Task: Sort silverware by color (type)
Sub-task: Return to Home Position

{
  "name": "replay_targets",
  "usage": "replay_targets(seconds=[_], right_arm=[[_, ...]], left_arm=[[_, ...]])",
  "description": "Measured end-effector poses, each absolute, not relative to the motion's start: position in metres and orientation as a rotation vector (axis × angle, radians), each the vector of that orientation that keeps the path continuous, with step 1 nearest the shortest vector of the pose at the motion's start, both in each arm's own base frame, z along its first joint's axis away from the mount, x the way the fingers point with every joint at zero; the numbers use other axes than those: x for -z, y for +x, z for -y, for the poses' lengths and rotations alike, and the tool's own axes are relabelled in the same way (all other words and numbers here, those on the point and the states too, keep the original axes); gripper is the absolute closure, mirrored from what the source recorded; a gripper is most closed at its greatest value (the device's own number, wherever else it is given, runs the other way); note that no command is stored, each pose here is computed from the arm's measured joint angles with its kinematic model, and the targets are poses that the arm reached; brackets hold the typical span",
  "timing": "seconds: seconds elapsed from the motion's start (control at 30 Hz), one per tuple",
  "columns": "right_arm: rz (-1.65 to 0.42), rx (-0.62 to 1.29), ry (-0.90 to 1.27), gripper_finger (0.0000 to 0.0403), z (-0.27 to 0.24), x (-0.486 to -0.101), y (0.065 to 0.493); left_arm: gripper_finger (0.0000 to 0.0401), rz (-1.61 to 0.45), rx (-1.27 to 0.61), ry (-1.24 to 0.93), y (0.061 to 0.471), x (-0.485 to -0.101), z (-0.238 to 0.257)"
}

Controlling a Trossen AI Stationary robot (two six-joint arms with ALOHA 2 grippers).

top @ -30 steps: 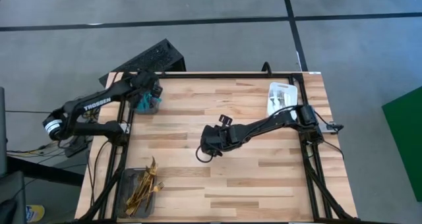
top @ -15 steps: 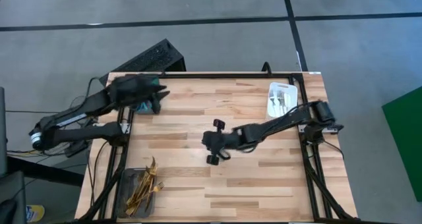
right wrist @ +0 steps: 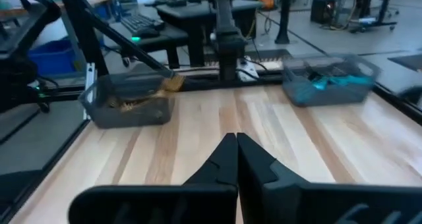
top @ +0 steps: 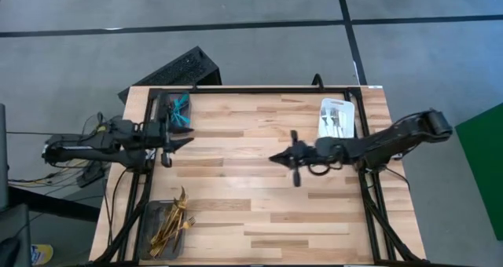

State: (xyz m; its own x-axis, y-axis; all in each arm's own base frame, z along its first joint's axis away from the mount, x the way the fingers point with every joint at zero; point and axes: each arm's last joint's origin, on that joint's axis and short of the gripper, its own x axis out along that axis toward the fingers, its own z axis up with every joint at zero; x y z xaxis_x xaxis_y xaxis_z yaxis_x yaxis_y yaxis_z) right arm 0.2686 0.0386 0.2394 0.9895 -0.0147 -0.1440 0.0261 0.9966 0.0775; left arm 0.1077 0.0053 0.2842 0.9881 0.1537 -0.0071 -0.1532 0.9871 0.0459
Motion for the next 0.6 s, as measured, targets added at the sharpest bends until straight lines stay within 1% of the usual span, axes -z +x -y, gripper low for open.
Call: replay_targets(seconds=[0.17,0.3,0.43,0.6], right_arm=[[-0.111,0.029,0.114,0.0390,-0.026,-0.235,0.232],[-0.087,-0.041,0.076,0.0390,-0.024,-0.237,0.208],[-0.071,-0.046,0.072,0.0390,-0.021,-0.239,0.190],[-0.075,-0.067,0.073,0.0390,-0.021,-0.242,0.171]], left_arm=[[0.0278,-0.012,-0.161,0.050,0.113,-0.261,-0.006],[0.0278,-0.018,-0.166,0.046,0.113,-0.257,-0.006],[0.0278,-0.028,-0.191,0.049,0.113,-0.256,-0.006],[0.0278,-0.051,-0.120,0.049,0.113,-0.254,-0.004]])
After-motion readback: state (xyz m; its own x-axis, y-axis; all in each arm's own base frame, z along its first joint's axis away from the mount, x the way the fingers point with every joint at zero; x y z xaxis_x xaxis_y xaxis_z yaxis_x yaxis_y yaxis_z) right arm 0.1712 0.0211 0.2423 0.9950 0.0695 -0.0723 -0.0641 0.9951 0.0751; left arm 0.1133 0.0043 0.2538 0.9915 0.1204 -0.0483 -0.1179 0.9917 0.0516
